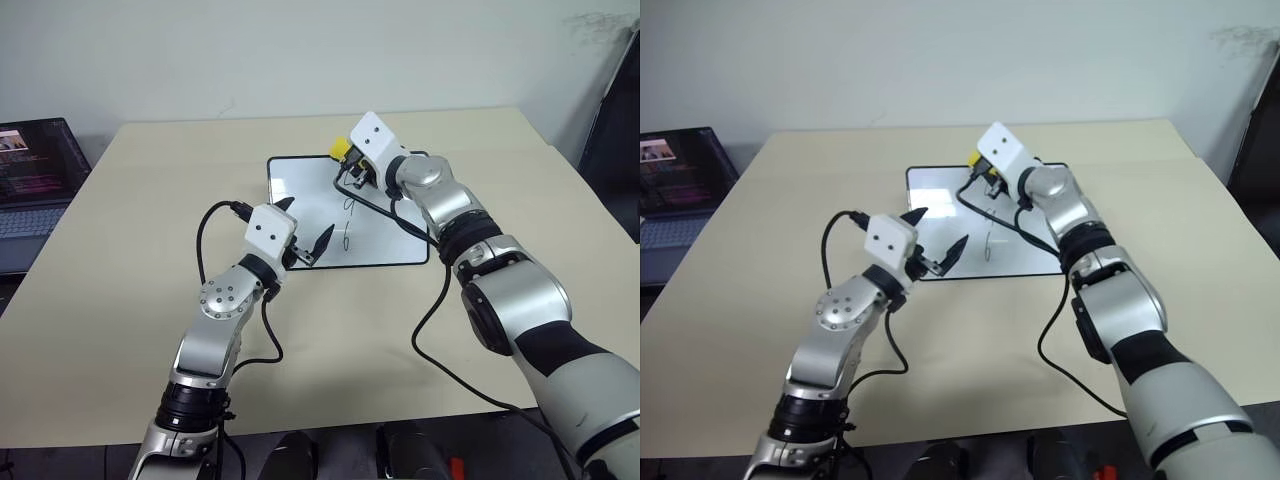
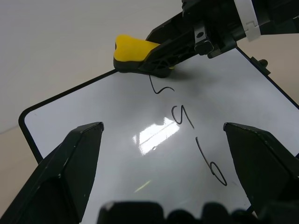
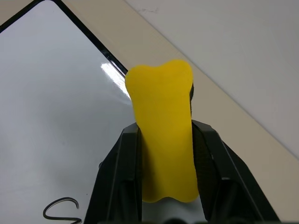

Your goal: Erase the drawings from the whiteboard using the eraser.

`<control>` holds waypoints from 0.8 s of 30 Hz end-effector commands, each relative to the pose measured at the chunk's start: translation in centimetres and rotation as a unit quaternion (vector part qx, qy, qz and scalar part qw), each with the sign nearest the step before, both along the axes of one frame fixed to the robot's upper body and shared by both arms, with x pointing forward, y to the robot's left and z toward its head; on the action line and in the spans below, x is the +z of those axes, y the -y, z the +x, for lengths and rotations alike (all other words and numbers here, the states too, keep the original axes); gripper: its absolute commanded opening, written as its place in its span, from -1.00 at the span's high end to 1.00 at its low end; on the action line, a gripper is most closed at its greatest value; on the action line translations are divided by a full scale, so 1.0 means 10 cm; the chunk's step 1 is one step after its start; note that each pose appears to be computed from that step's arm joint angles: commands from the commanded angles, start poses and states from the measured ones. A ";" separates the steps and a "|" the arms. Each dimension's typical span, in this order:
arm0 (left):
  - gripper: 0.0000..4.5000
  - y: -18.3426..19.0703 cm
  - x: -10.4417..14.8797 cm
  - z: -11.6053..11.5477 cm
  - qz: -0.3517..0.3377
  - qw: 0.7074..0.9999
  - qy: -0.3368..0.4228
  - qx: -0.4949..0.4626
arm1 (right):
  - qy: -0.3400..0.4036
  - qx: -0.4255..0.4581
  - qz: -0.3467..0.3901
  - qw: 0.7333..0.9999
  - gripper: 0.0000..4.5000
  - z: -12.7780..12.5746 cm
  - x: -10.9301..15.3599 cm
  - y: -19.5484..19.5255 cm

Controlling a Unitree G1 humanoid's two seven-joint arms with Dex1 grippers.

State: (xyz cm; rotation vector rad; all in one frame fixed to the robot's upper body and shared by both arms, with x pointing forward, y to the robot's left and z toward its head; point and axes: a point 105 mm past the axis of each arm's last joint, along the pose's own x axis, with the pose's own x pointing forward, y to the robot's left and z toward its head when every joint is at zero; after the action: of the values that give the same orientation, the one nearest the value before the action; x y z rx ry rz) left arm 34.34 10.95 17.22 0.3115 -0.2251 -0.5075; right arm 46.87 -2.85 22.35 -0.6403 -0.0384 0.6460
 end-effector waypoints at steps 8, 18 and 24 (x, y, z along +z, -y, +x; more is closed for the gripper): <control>-1.00 -0.04 0.15 -0.04 -0.004 0.999 0.030 0.011 | -0.045 0.010 -0.028 0.999 0.49 -0.05 -0.38 0.03; -1.00 -0.02 0.12 -0.06 -0.004 1.000 0.027 0.008 | -0.068 0.021 -0.038 0.997 0.49 -0.14 -0.60 0.08; -1.00 0.01 0.11 -0.06 -0.006 1.000 0.025 0.002 | -0.062 0.013 -0.027 0.998 0.49 -0.14 -0.53 0.15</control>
State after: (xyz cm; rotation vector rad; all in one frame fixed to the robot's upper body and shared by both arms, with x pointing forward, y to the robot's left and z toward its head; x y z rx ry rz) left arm 34.25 11.22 16.87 0.3103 -0.2154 -0.4887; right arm 45.26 -2.69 18.72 -0.6518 0.0082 0.7476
